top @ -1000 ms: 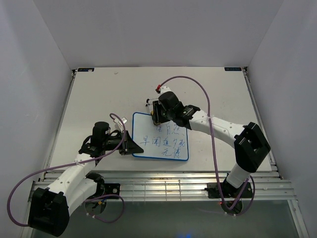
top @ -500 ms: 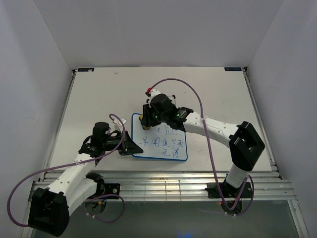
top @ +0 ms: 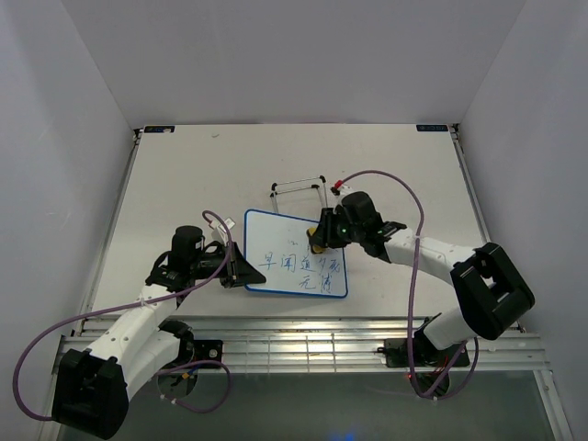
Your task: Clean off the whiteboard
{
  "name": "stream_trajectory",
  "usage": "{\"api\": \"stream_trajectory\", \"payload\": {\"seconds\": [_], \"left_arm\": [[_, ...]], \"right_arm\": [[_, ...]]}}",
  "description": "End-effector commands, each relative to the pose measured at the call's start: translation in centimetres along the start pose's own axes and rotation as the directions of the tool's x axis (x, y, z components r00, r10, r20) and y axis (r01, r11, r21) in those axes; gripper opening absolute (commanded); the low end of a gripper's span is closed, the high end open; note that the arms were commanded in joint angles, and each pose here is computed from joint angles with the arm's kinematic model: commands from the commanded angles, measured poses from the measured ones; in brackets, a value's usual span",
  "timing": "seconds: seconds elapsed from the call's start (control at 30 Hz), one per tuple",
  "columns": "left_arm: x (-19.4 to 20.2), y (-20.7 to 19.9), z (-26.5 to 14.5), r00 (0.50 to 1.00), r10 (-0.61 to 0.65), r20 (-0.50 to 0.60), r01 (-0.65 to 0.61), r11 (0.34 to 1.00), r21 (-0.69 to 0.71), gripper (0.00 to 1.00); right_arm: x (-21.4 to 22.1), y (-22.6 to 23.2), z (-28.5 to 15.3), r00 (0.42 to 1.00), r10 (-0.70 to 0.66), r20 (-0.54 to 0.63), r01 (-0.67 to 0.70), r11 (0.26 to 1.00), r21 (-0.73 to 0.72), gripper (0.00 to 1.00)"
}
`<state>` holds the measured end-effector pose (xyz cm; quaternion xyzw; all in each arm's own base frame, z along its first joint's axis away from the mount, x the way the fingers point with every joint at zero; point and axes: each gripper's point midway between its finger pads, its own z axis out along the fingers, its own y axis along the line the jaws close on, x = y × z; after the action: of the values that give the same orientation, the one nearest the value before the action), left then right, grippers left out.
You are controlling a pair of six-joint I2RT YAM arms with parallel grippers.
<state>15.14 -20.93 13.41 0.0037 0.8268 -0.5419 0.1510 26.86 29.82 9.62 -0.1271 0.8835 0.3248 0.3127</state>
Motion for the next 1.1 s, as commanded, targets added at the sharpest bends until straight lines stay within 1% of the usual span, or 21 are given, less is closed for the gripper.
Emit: {"api": "stream_trajectory", "payload": {"seconds": [0.0, 0.1, 0.13, 0.23, 0.33, 0.5, 0.53, 0.63, 0.73, 0.8, 0.93, 0.97, 1.03, 1.07], "left_arm": [[-2.6, -7.2, -1.5, 0.931, 0.347, 0.116, -0.365, 0.907, 0.212, 0.0], [-2.5, -6.9, -1.3, 0.933, 0.342, 0.109, -0.358, 0.908, 0.218, 0.0], [-2.3, -6.8, -1.2, 0.935, 0.34, 0.101, -0.355, 0.908, 0.222, 0.0], [-2.4, -6.6, -1.1, 0.939, 0.332, 0.092, -0.345, 0.912, 0.221, 0.0], [-2.5, -6.8, -1.1, 0.935, 0.34, 0.097, -0.354, 0.908, 0.225, 0.0], [-2.3, -7.5, -1.4, 0.927, 0.363, 0.095, -0.375, 0.893, 0.249, 0.0], [-2.3, -7.6, -1.5, 0.927, 0.364, 0.094, -0.376, 0.892, 0.252, 0.0], [-2.3, -7.9, -1.6, 0.921, 0.376, 0.103, -0.39, 0.885, 0.255, 0.0], [-2.2, -8.1, -1.7, 0.92, 0.377, 0.103, -0.391, 0.883, 0.259, 0.0], [-2.2, -8.0, -1.7, 0.921, 0.375, 0.104, -0.389, 0.884, 0.258, 0.0], [-2.0, -8.2, -1.9, 0.918, 0.383, 0.104, -0.396, 0.878, 0.267, 0.0], [-2.0, -8.3, -1.9, 0.918, 0.383, 0.103, -0.396, 0.878, 0.268, 0.0], [-1.8, -8.6, -2.1, 0.915, 0.389, 0.105, -0.403, 0.872, 0.278, 0.0], [-1.8, -8.7, -2.1, 0.916, 0.387, 0.106, -0.401, 0.872, 0.281, 0.0]], "right_arm": [[2.6, -3.0, -0.9, 0.997, 0.04, -0.06, -0.039, 0.999, 0.021, 0.29], [2.2, -3.8, -1.2, 0.998, 0.04, -0.049, -0.038, 0.999, 0.036, 0.29], [2.5, -3.9, -1.2, 0.997, 0.04, -0.073, -0.037, 0.998, 0.04, 0.29], [1.5, -1.9, -0.8, 0.997, 0.028, -0.077, -0.029, 0.999, -0.019, 0.28], [1.2, 1.5, -0.2, 0.997, -0.019, -0.073, 0.014, 0.997, -0.074, 0.28], [0.0, 7.1, 0.7, 0.997, -0.077, -0.022, 0.072, 0.984, -0.161, 0.28], [0.4, 8.5, 0.8, 0.995, -0.097, -0.029, 0.09, 0.979, -0.181, 0.28], [0.4, 10.6, 1.6, 0.992, -0.125, -0.029, 0.117, 0.973, -0.197, 0.28], [0.2, 10.2, 1.9, 0.992, -0.122, -0.016, 0.117, 0.978, -0.174, 0.28], [-0.2, 9.2, 1.7, 0.992, -0.127, 0.014, 0.128, 0.984, -0.121, 0.28], [-0.3, 5.8, 1.2, 0.993, -0.113, 0.036, 0.114, 0.993, -0.03, 0.28], [-0.1, 4.0, 0.9, 0.993, -0.107, 0.05, 0.106, 0.994, 0.029, 0.28], [-0.3, 1.8, 0.5, 0.994, -0.09, 0.064, 0.085, 0.993, 0.082, 0.28], [0.4, 0.3, 0.4, 0.995, -0.082, 0.055, 0.075, 0.991, 0.115, 0.27]]}}
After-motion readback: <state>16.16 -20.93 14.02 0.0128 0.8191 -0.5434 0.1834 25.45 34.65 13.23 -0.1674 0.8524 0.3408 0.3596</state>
